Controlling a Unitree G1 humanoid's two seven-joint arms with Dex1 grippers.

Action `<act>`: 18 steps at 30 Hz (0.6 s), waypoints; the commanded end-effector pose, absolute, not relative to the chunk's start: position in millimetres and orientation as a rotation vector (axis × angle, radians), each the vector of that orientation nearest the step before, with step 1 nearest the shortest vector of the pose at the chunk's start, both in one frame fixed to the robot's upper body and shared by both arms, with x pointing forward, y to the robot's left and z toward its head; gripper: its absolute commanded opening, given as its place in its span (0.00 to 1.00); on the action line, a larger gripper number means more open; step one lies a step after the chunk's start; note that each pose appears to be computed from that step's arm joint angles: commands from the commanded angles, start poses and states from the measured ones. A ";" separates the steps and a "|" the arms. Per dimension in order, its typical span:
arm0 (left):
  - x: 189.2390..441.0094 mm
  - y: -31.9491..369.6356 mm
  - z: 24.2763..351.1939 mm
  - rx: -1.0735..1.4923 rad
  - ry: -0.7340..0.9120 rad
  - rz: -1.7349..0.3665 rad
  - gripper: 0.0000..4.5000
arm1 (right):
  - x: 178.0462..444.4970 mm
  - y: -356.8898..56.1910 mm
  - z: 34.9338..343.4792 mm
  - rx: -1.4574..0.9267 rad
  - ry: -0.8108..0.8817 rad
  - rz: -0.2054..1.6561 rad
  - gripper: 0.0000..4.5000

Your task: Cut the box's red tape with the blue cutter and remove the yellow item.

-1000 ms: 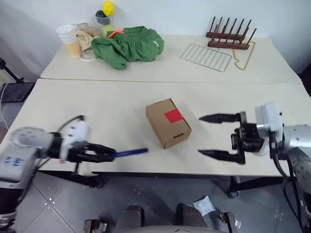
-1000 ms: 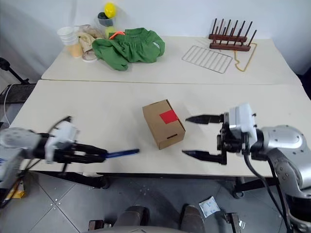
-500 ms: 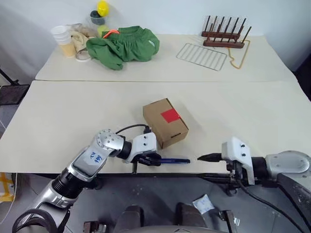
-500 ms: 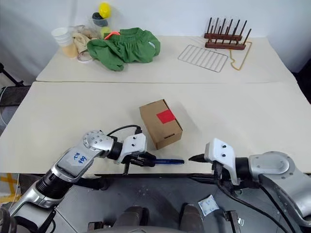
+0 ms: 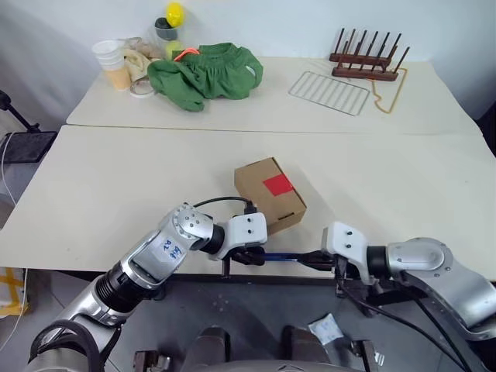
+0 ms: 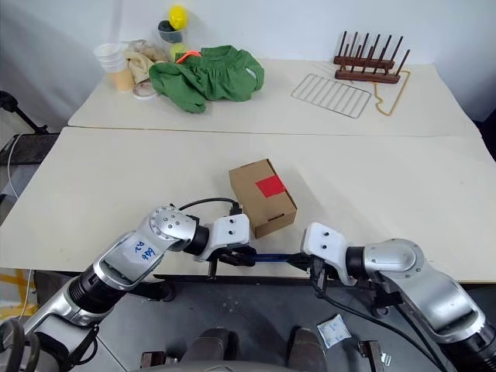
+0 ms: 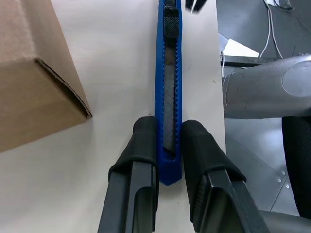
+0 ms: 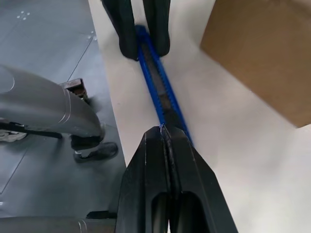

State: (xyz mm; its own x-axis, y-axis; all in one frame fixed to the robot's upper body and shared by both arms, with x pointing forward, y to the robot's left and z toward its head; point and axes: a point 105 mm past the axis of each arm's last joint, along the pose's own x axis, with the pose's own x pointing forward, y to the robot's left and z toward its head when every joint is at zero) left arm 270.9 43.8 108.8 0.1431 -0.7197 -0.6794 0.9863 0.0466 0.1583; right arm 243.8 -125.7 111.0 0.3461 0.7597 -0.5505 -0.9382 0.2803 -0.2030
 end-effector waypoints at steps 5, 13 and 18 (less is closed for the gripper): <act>261.9 45.8 95.7 0.689 0.551 -1.382 0.10 | 246.2 -120.8 112.2 -0.541 0.352 1.162 0.01; 260.9 45.6 97.5 0.687 0.558 -1.374 0.10 | 243.6 -125.2 134.5 -0.474 0.346 1.214 0.01; 262.8 47.4 98.0 0.693 0.558 -1.366 0.10 | 250.2 -135.6 133.8 -0.488 0.363 1.172 0.01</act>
